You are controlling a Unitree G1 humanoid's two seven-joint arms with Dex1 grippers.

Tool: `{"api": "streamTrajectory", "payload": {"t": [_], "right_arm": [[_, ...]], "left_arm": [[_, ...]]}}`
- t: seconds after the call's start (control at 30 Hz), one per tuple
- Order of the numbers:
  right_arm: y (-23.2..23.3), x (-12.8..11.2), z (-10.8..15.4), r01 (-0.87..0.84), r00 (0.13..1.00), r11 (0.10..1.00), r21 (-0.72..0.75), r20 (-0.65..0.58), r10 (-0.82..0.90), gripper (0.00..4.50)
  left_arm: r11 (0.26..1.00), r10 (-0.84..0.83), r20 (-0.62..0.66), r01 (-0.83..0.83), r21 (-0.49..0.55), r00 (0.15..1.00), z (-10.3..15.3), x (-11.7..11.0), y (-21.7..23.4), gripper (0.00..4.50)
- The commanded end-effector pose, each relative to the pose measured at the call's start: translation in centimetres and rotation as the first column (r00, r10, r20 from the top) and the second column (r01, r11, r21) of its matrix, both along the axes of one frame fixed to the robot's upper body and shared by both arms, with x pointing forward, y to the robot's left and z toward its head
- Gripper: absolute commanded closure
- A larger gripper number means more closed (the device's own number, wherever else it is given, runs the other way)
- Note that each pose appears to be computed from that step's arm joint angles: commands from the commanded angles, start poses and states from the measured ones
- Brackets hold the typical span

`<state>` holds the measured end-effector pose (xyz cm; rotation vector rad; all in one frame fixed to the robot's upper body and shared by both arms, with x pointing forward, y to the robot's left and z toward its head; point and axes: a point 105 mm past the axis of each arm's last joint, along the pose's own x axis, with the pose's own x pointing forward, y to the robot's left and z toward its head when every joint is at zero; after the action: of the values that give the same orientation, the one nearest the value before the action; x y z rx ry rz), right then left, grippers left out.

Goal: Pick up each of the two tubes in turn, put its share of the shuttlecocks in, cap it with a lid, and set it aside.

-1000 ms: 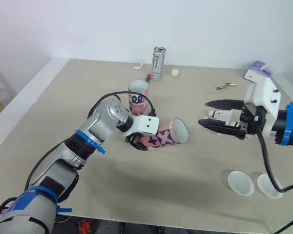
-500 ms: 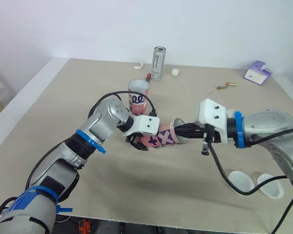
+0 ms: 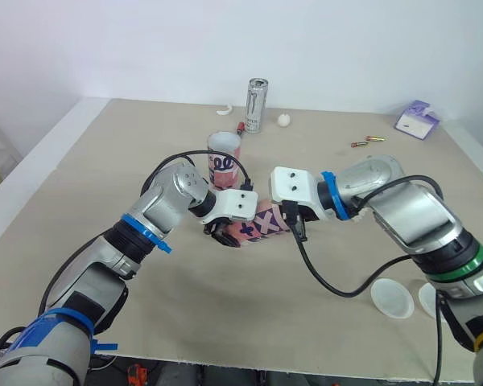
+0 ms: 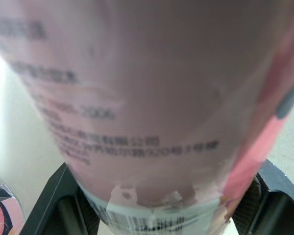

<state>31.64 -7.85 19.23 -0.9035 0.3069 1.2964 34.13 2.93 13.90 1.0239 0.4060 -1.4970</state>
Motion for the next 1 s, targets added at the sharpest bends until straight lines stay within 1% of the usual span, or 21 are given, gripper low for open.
{"api": "streamTrajectory", "payload": {"t": [0.03, 0.27, 0.33, 0.43, 0.57, 0.87, 1.0], "right_arm": [[0.6, 0.1, -1.4, -0.036, 0.999, 0.999, -0.040, -0.032, 0.035, 4.42], [0.7, 0.1, -1.1, -0.049, 0.998, 0.998, -0.033, -0.042, 0.048, 4.42], [0.5, 0.1, -0.5, -0.048, 0.998, 0.999, -0.017, -0.038, 0.047, 4.42], [-0.3, 0.0, 1.1, -0.030, 0.999, 0.999, 0.021, -0.021, 0.030, 4.42], [-1.8, -0.8, 3.5, 0.002, 1.000, 0.996, 0.089, -0.011, -0.001, 4.42], [-6.2, -3.0, 6.3, 0.126, 0.992, 0.967, 0.220, -0.017, -0.125, 4.42], [-9.1, -4.0, 7.3, 0.239, 0.970, 0.917, 0.320, -0.042, -0.238, 4.42]], "left_arm": [[0.999, -0.036, 0.003, 0.036, 0.009, 0.999, -0.6, -0.6, -0.9, 1.59], [1.000, -0.029, 0.000, 0.029, 0.010, 1.000, -0.7, -0.6, -0.7, 1.59], [1.000, -0.026, -0.001, 0.026, 0.010, 1.000, -0.8, -0.5, -0.7, 1.59], [1.000, -0.024, -0.001, 0.024, 0.011, 1.000, -0.8, -0.5, -0.6, 1.59], [1.000, -0.025, -0.003, 0.025, 0.011, 1.000, -0.8, -0.5, -0.7, 1.59], [1.000, -0.026, -0.007, 0.027, 0.016, 1.000, -1.1, -0.5, -0.4, 1.59], [0.999, -0.036, -0.013, 0.036, -0.036, 0.999, -0.9, -0.6, -0.9, 1.59]]}}
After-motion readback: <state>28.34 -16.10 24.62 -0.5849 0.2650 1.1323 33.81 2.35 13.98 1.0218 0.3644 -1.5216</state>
